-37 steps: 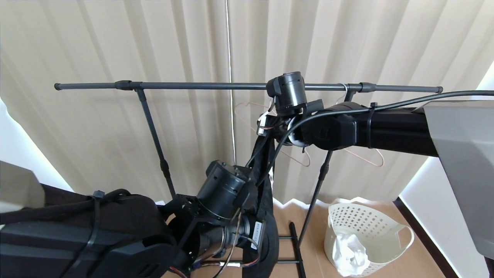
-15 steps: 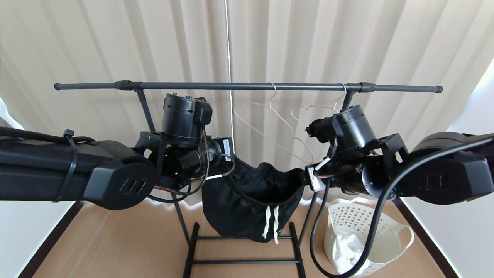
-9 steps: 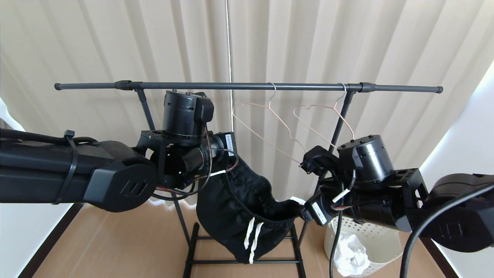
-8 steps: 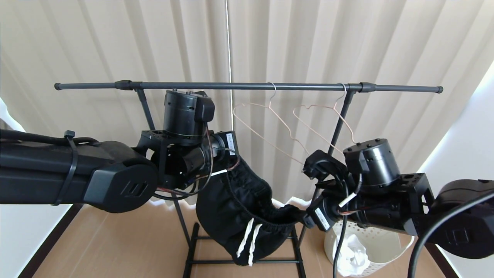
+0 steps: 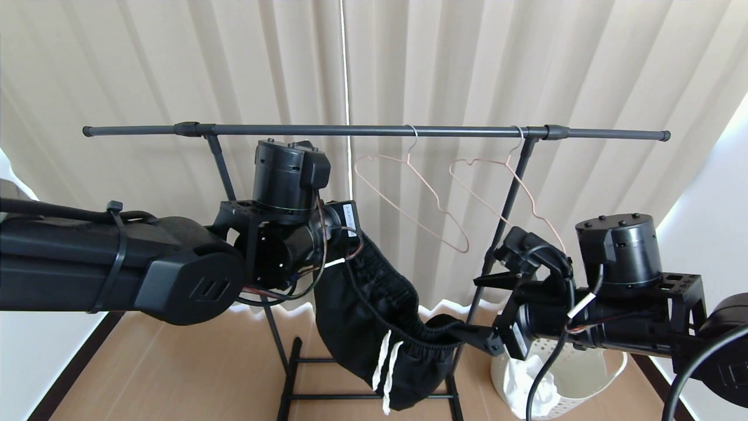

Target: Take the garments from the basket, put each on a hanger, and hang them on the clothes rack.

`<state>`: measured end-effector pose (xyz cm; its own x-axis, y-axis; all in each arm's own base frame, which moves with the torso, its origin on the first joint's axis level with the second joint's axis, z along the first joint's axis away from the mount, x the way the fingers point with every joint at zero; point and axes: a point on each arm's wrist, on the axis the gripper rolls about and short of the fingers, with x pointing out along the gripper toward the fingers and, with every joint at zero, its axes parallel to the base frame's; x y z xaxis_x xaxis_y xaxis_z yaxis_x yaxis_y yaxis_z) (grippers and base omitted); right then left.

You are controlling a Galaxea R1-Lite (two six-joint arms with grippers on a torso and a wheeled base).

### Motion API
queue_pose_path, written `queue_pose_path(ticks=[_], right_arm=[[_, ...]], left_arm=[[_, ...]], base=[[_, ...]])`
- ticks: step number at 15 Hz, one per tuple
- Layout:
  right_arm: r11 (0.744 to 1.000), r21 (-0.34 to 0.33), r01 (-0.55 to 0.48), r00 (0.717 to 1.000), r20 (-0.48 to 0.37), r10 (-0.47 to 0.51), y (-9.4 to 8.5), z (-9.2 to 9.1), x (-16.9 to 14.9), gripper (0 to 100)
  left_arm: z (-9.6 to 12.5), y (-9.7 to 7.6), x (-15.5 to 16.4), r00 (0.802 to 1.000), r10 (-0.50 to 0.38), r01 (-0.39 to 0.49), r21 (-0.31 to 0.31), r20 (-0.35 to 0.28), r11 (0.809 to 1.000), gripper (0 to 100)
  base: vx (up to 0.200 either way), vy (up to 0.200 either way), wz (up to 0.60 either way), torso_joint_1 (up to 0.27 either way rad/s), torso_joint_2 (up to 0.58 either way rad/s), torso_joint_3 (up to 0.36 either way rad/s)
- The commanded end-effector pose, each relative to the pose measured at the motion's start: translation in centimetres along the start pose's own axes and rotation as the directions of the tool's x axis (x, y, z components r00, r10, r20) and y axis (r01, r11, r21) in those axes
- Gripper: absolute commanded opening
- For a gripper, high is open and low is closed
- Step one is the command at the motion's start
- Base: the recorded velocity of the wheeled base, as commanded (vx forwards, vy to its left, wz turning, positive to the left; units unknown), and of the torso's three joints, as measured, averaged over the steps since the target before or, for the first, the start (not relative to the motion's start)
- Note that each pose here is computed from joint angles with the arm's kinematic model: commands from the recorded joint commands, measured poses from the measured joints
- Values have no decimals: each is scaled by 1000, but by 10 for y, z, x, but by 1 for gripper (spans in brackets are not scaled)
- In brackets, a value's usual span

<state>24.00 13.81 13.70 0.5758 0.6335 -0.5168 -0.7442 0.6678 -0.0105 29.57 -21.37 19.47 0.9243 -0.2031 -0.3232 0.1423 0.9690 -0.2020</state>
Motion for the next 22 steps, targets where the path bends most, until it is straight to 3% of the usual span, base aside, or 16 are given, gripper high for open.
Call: queue_pose_path(ticks=[1,5,8,16,20,22], right_arm=[[1000,4,-18,999,34,18,-3,0,-12,100],[999,0,-52,996,72,52,-4,3,-21,100],[981,-3,-194,974,122,193,-6,4,-31,100],[977,12,-211,968,141,207,-16,2,-36,100],[967,4,-254,953,171,250,-18,3,-44,100],[950,-4,-313,930,201,308,-22,3,-53,100]], left_arm=[[-6,2,8,999,37,-37,7,-8,999,0],[-12,0,18,998,64,-64,12,13,998,0],[-14,0,20,998,66,-66,15,8,998,0],[-18,4,32,991,128,-129,28,30,991,0],[-25,4,41,983,172,-175,47,60,984,0],[-28,5,45,976,210,-213,52,65,976,0]], base=[[0,0,0,0,0,0],[0,0,0,0,0,0],[0,0,0,0,0,0],[0,0,0,0,0,0],[0,0,0,0,0,0],[0,0,0,0,0,0]])
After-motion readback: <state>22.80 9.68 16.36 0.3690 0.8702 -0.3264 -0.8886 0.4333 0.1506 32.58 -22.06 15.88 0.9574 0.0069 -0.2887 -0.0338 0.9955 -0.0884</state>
